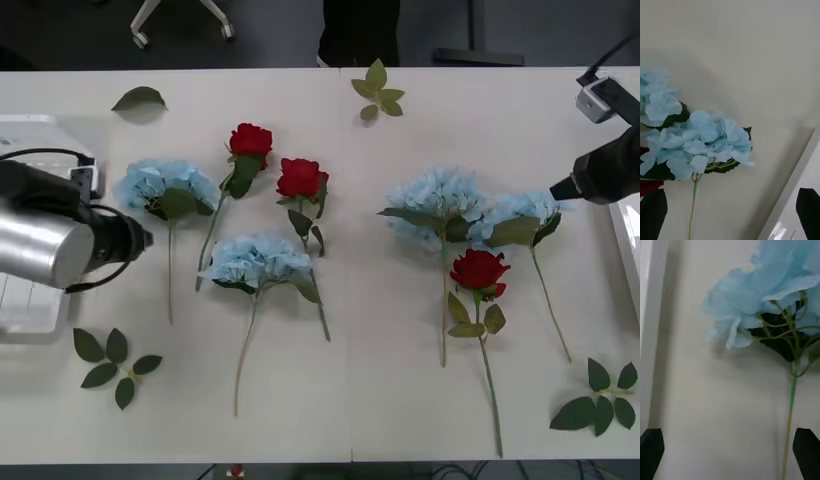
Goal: Place the red flowers into the right box and the blue flowers into the left box. If a person shows an open palm, hand one flower to the person first, then continue sorting.
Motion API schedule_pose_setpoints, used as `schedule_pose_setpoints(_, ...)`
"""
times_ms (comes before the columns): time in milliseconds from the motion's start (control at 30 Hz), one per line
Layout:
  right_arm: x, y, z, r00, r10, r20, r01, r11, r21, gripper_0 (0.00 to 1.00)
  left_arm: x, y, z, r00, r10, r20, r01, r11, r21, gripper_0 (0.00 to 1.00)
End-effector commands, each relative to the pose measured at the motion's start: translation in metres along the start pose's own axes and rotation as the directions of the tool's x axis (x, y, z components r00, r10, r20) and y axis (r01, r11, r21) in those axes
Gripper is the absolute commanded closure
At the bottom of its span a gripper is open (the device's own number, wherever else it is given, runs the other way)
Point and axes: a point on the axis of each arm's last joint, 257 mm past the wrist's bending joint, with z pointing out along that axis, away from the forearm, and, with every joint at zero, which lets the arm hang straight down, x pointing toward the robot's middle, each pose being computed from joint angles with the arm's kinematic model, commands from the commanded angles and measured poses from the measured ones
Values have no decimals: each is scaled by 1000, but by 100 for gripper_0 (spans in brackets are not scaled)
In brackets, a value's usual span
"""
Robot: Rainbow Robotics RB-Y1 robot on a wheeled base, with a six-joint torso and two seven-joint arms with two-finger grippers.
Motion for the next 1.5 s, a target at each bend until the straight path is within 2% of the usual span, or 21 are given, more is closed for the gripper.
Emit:
schedule_pose_setpoints(33,14,-12,-5,1000,-26,-6,27,998,61,0,-29,-22,0,999,-11,50,10,1000,17,0)
schedule_pose_setpoints(300,48,-14,12,999,-40,-30,42,996,83,0,-32,-46,25,997,41,58,-42,999,5,0)
schedule_pose_setpoints(767,85,-3,36,996,-69,-56,73,993,87,0,-30,-56,66,992,121,44,-119,992,-34,0)
schedule_pose_setpoints(800,86,-2,38,996,-73,-56,78,993,91,0,-29,-55,68,992,121,42,-120,992,-36,8)
schedule_pose_setpoints(833,89,-1,42,996,-75,-58,80,992,93,0,-29,-57,69,991,126,44,-125,992,-34,31)
schedule_pose_setpoints(867,89,2,46,996,-74,-51,78,993,90,0,-28,-56,70,990,132,43,-130,991,-37,59)
schedule_pose_setpoints(900,89,3,47,996,-73,-48,77,993,88,0,-28,-56,70,990,133,42,-132,991,-37,74)
schedule_pose_setpoints(933,91,6,52,996,-67,-51,71,994,85,0,-27,-55,70,990,133,41,-131,991,-37,100)
schedule_pose_setpoints(1267,97,21,65,996,-65,-62,70,995,70,0,-31,-51,69,990,132,46,-130,991,-40,100)
schedule_pose_setpoints(1500,100,26,81,996,-54,-73,60,995,77,0,-57,-23,39,994,102,29,-99,992,-78,100)
